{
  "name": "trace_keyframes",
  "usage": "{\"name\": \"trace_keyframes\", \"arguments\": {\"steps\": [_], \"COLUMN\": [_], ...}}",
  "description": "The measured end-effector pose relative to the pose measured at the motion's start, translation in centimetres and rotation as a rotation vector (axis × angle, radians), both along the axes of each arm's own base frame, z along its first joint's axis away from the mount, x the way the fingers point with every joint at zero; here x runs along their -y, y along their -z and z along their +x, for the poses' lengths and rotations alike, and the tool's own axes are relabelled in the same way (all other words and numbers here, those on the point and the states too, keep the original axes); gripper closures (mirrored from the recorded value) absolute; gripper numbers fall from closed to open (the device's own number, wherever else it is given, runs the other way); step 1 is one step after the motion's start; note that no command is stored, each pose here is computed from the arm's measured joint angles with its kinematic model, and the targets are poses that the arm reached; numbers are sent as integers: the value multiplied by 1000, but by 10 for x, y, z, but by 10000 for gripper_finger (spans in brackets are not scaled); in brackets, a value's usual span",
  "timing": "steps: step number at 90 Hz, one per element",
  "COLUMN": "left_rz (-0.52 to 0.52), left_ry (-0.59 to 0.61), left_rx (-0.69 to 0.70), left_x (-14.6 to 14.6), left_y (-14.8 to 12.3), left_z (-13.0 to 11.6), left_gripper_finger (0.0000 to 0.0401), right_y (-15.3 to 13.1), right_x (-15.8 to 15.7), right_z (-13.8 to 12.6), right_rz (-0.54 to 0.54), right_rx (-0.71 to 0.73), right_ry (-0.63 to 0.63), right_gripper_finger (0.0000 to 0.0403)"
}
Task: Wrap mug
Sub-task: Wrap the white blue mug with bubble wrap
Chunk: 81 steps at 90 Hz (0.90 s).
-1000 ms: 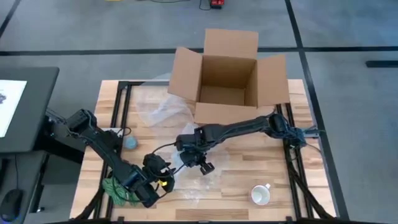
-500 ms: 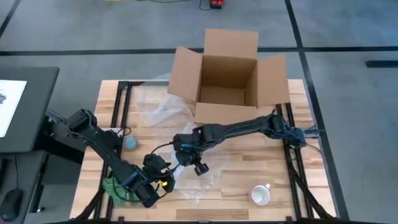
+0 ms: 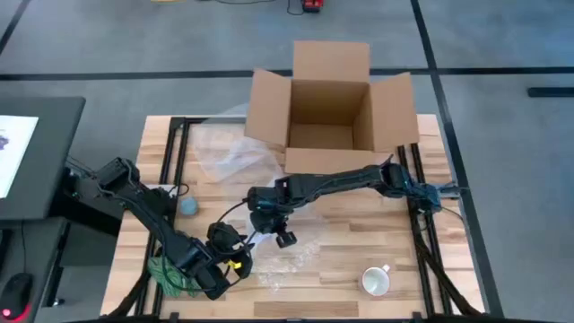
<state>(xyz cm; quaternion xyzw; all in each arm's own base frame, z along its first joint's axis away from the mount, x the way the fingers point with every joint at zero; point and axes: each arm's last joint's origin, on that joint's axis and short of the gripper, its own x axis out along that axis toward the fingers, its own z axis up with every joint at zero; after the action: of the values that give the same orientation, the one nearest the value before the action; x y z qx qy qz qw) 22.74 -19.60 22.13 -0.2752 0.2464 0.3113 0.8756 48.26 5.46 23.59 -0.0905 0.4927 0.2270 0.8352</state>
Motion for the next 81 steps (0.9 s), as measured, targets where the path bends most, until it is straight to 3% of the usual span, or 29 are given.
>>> {"name": "trace_keyframes", "arguments": {"steps": [30,81], "left_rz": [-3,0], "left_ry": [1,11], "left_rx": [4,6], "left_x": [0,1], "left_y": [0,-1], "left_z": [0,1], "left_gripper_finger": [253,253], "right_y": [-36,5], "right_x": [16,30], "right_z": [-12,-2], "right_rz": [-1,-6], "right_rx": [70,-32], "right_ry": [30,54], "right_gripper_finger": [403,403]}}
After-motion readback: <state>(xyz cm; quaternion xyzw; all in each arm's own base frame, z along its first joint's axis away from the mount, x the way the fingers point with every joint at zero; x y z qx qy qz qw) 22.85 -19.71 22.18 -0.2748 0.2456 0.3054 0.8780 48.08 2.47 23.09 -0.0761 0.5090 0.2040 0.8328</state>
